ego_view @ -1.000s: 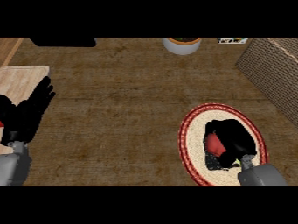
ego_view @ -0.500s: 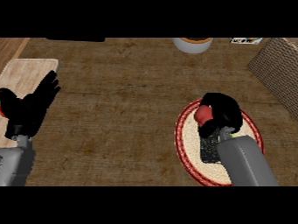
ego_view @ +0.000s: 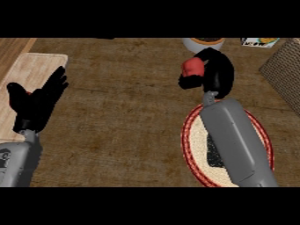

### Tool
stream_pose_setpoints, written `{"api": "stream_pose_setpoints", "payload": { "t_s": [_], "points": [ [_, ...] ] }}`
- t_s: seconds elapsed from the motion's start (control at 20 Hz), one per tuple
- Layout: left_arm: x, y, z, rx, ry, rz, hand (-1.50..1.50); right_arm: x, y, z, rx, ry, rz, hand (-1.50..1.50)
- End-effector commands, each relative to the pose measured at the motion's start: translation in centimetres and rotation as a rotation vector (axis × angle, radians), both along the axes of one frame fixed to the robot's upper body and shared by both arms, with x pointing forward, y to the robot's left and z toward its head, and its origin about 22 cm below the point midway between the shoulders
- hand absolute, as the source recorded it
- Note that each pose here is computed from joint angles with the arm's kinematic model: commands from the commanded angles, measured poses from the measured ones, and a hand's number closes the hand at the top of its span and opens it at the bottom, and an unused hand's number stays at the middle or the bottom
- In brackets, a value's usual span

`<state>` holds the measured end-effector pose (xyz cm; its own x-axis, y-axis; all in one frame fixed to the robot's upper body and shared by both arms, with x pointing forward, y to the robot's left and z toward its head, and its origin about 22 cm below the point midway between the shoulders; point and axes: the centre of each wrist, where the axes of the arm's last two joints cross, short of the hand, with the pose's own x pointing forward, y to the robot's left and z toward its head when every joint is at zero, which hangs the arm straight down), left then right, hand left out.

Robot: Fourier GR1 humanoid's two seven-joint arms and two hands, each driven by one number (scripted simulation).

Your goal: Pick the bell pepper from the placemat and place it in the basket

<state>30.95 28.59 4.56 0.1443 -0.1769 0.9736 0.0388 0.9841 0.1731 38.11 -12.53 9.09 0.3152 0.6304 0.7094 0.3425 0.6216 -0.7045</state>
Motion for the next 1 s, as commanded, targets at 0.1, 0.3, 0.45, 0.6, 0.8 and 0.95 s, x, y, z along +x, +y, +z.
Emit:
{"api": "stream_pose_setpoints", "payload": {
  "t_s": [0.1, 0.3, 0.45, 0.6, 0.8, 0.95],
  "points": [
    [0.3, 0.6, 0.2, 0.021, 0.011, 0.03, 0.0, 2.5, 5.4, 5.5, -0.012, -0.25, -0.126, 1.5],
    [0.1, 1.6, 0.3, -0.007, -0.002, 0.041, 0.0, 4.5, 7.1, 8.6, -0.03, -0.266, -0.205, 1.5],
    [-0.1, 2.3, 0.3, 0.012, 0.021, 0.083, 0.0, 5.5, 7.5, 10.0, -0.078, -0.269, -0.253, 1.5],
    [0.1, 2.6, -1.0, -0.008, 0.03, 0.072, 0.0, 6.8, 6.7, 13.1, -0.101, -0.23, -0.296, 1.5],
    [-0.4, 1.9, 0.7, 0.013, 0.005, 0.078, 0.0, 8.0, 4.4, 14.8, -0.131, -0.261, -0.355, 1.5],
    [0.0, 3.2, 0.5, 0.016, -0.001, 0.079, 0.0, 8.8, 2.5, 16.2, -0.143, -0.282, -0.409, 1.5]
  ]
}}
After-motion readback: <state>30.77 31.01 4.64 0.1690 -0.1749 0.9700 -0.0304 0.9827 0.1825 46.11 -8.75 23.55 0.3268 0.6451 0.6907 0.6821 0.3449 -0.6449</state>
